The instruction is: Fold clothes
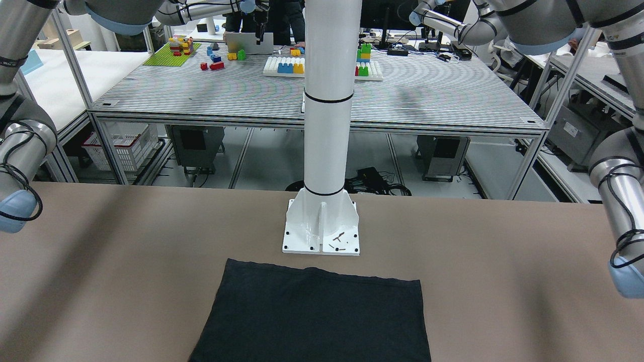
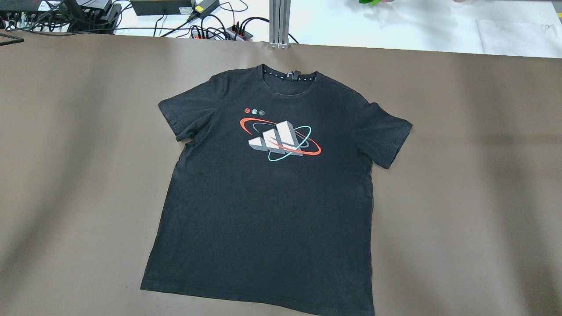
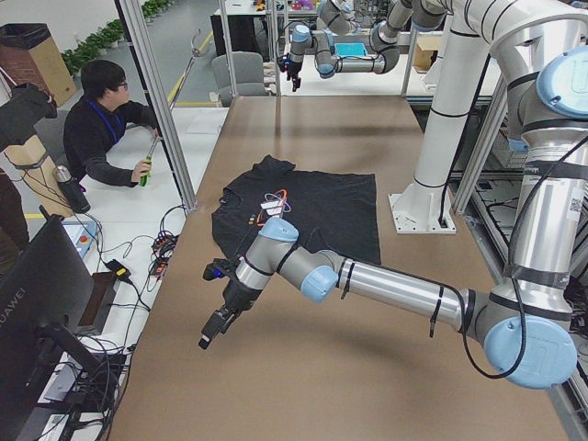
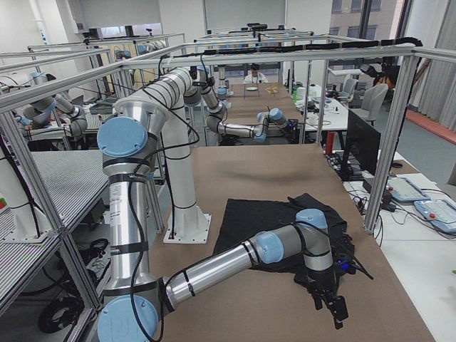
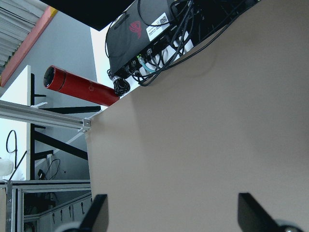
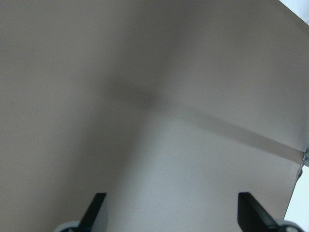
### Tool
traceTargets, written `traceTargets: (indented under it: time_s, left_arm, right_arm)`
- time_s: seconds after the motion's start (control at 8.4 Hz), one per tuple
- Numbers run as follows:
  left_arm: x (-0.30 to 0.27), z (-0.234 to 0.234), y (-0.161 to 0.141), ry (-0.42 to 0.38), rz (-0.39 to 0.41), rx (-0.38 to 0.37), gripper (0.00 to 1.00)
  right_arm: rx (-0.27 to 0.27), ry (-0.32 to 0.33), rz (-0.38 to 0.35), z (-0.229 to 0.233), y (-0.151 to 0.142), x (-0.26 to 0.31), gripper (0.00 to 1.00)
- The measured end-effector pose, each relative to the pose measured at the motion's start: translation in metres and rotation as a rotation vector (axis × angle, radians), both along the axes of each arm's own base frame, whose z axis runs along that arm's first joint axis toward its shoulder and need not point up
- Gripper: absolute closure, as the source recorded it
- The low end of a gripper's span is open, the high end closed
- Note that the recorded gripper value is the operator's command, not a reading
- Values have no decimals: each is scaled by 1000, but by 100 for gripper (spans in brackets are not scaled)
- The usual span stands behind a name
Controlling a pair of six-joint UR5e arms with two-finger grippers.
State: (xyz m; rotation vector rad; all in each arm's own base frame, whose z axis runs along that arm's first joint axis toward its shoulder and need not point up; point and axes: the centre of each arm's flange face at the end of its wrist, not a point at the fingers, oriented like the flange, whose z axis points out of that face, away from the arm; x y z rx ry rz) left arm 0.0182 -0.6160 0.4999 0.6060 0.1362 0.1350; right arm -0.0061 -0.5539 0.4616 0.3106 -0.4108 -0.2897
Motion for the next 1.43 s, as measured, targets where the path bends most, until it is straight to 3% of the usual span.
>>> traceTargets:
  time_s: [0.6,1.19,1.43]
  left_arm:
    - [0,4,1,-6,-2,-10,6]
    - [-10,33,7,-77,-34,-45,6]
    - [-11,34,10,-73,-36,-46,6]
  right_arm:
    - [6,-2,0,-3,0,0,6]
    - [8,1,-13,-1,1,-1,6]
    - [45,-11,-16,-4,1,-3,6]
